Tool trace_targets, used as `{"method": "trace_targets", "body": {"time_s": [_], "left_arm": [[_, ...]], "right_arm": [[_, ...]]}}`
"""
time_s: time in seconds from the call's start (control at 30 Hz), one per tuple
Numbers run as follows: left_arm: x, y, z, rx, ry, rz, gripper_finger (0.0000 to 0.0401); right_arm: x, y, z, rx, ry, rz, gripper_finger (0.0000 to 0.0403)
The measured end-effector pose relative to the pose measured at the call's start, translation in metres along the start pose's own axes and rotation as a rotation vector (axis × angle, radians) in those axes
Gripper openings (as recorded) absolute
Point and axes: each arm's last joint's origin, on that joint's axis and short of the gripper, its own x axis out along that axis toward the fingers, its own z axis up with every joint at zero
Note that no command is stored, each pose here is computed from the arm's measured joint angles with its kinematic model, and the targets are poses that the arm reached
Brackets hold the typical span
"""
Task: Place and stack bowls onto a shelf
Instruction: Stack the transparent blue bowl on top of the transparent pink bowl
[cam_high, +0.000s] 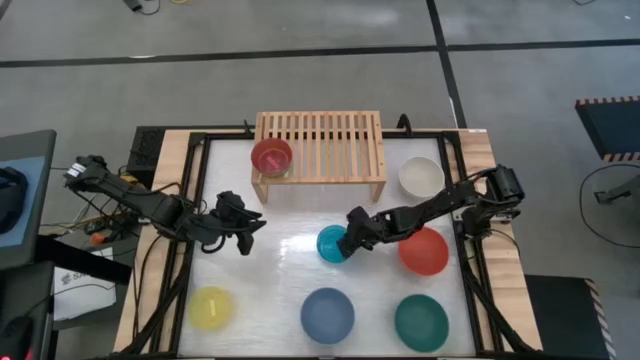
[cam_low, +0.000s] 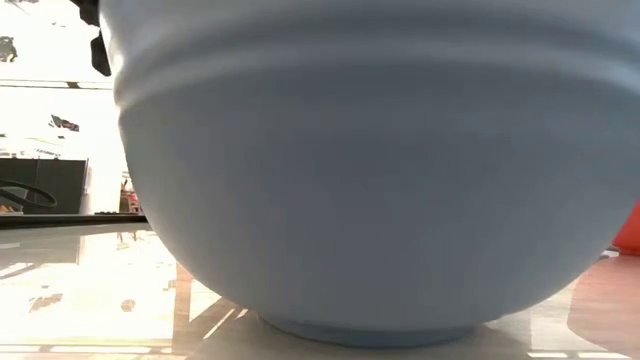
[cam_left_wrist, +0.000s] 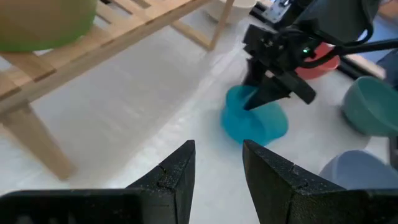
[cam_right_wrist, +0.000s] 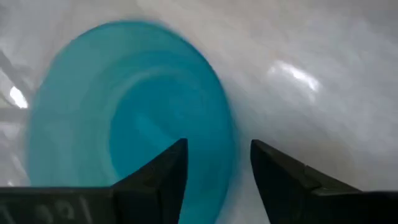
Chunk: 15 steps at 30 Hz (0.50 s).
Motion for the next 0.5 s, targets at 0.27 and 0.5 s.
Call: {"method": "trace_targets", "body": {"time_s": [0.27, 0.5], "left_arm": [[0.0, 0.003, 0.003, 0.078, -0.002, 0.0, 0.0118], [0.004, 0.006, 0.009, 0.162, -0.017, 0.01, 0.0118]], "right_arm": [[-0.004, 0.014, 0.004, 0.03, -0.005, -0.025, 0.008], [-0.028, 0.051, 0.029, -0.071, -0.112, -0.062, 0.0026]]}}
